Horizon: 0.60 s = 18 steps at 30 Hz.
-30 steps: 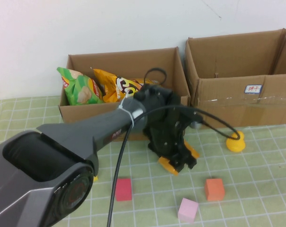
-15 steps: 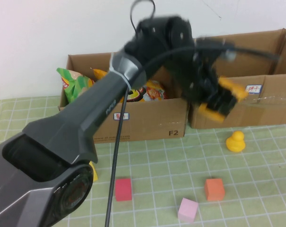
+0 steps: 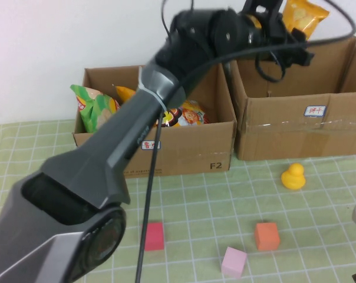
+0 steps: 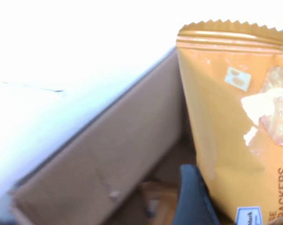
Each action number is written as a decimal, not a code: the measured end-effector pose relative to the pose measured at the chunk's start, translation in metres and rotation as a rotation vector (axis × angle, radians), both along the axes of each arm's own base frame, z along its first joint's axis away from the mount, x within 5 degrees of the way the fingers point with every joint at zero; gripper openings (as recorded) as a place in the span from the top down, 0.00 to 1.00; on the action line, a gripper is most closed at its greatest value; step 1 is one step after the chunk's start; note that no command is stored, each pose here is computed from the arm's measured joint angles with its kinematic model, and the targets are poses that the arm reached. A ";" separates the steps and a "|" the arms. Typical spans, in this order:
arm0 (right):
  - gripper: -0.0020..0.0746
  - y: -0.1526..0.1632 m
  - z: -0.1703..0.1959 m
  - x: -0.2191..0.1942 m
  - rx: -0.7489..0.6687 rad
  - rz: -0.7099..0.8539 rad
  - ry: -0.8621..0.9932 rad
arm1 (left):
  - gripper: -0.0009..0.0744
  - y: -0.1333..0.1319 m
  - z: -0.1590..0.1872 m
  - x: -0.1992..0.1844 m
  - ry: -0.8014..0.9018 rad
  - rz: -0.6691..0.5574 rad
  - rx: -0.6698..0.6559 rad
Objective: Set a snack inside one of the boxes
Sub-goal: Place the biscuit in the biscuit box
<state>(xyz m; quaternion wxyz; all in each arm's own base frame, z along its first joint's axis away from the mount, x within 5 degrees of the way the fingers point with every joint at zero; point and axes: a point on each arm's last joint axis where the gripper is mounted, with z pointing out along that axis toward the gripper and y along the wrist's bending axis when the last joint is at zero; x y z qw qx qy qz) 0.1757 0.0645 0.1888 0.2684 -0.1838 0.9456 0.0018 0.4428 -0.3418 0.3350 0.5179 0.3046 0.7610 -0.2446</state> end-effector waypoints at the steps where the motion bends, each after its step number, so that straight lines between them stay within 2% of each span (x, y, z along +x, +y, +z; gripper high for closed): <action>1: 0.65 0.000 -0.001 0.000 -0.001 0.000 0.004 | 0.47 -0.001 -0.007 0.004 -0.017 0.012 0.012; 3: 0.65 0.001 -0.003 0.001 -0.004 0.001 0.010 | 0.42 -0.002 -0.021 0.011 -0.034 0.029 0.054; 7: 0.65 0.001 -0.005 0.002 -0.008 0.001 0.020 | 0.17 0.002 -0.037 0.017 -0.014 0.058 0.130; 10: 0.65 0.001 -0.004 0.002 -0.006 0.002 0.017 | 0.14 0.008 -0.038 0.018 0.012 0.068 0.168; 13: 0.65 0.002 -0.004 0.003 -0.001 0.002 0.012 | 0.24 0.016 -0.032 0.015 0.054 0.067 0.212; 16: 0.69 0.002 -0.004 0.003 0.003 0.002 0.009 | 0.47 0.027 -0.017 0.004 0.085 0.064 0.310; 18: 0.76 0.003 -0.003 0.003 0.012 -0.003 0.009 | 0.64 0.038 -0.001 -0.004 0.077 0.061 0.393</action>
